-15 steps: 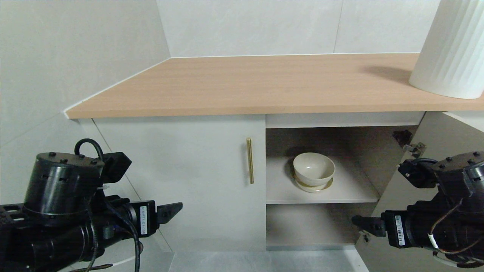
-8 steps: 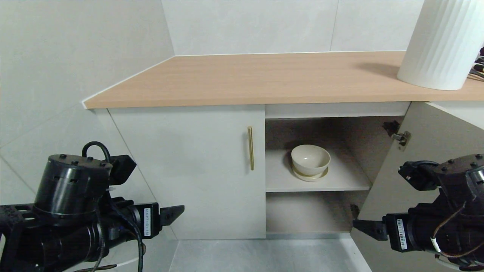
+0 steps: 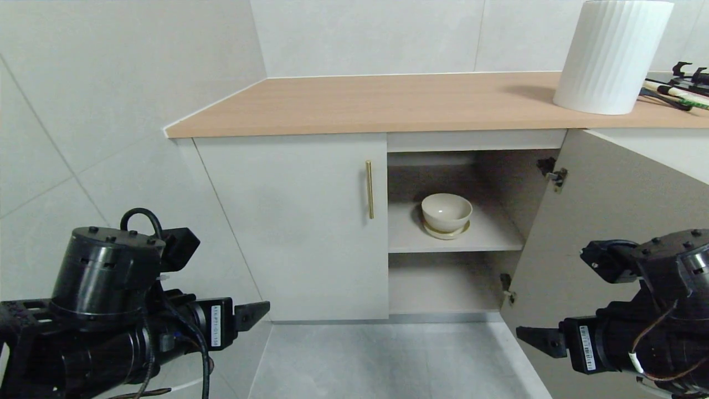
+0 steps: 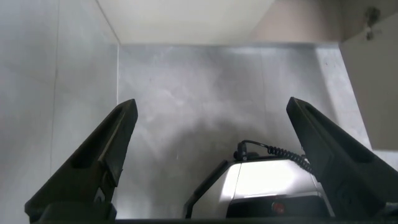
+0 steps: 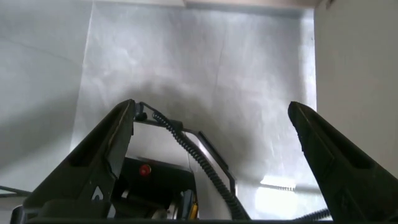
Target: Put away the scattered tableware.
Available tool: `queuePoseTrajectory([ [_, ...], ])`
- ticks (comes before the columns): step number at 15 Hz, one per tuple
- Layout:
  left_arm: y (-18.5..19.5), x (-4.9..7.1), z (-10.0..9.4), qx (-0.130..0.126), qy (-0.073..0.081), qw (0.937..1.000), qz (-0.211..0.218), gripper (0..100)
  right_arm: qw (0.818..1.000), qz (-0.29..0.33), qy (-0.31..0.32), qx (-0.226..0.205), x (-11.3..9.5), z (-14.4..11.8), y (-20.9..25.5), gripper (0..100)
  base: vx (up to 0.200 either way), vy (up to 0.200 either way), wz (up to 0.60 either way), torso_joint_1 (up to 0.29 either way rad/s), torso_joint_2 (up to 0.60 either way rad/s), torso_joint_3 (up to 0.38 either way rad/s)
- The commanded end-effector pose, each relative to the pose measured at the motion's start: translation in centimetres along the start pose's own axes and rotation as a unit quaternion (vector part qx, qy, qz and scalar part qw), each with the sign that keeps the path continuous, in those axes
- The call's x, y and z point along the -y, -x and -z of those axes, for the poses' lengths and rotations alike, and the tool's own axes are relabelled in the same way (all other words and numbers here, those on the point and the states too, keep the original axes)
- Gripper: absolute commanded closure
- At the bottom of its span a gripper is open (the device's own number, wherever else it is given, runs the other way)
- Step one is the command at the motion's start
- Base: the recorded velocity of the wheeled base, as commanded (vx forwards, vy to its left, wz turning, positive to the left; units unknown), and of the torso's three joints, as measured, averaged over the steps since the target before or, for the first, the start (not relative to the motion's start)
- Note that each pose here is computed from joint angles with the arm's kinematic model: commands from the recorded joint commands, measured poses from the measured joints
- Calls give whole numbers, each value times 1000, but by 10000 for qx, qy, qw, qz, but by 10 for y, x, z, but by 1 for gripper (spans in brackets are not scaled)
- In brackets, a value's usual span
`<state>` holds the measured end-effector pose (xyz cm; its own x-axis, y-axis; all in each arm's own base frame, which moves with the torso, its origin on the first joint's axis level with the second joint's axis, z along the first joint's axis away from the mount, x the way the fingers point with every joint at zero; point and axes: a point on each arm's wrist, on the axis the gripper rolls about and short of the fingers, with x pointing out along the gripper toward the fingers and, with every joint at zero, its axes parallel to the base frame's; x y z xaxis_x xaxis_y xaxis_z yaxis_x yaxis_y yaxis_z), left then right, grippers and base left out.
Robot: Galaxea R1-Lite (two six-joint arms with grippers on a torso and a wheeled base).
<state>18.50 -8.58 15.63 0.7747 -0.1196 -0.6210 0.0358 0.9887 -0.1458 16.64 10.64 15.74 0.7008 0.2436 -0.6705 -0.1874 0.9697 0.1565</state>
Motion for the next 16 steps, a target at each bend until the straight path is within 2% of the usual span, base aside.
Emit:
queuePoseTrajectory([
  [1,-1,0,0,-13,-1,10000,-6,0,10000,13,36,-37,0,1,-1,0,-200,0,0,7,2,-2],
  [2,-1,0,1,-20,-3,10000,-9,0,10000,13,36,-37,0,1,-1,0,-200,0,0,2,7,2],
  [13,-1,0,2,-35,-19,10000,-9,0,9998,51,192,-45,2,4,0,0,0,0,0,0,0,0],
  [16,0,0,2,-33,-78,10000,-10,0,9975,127,645,-275,9,13,17,0,0,-200,0,-1,1,4],
])
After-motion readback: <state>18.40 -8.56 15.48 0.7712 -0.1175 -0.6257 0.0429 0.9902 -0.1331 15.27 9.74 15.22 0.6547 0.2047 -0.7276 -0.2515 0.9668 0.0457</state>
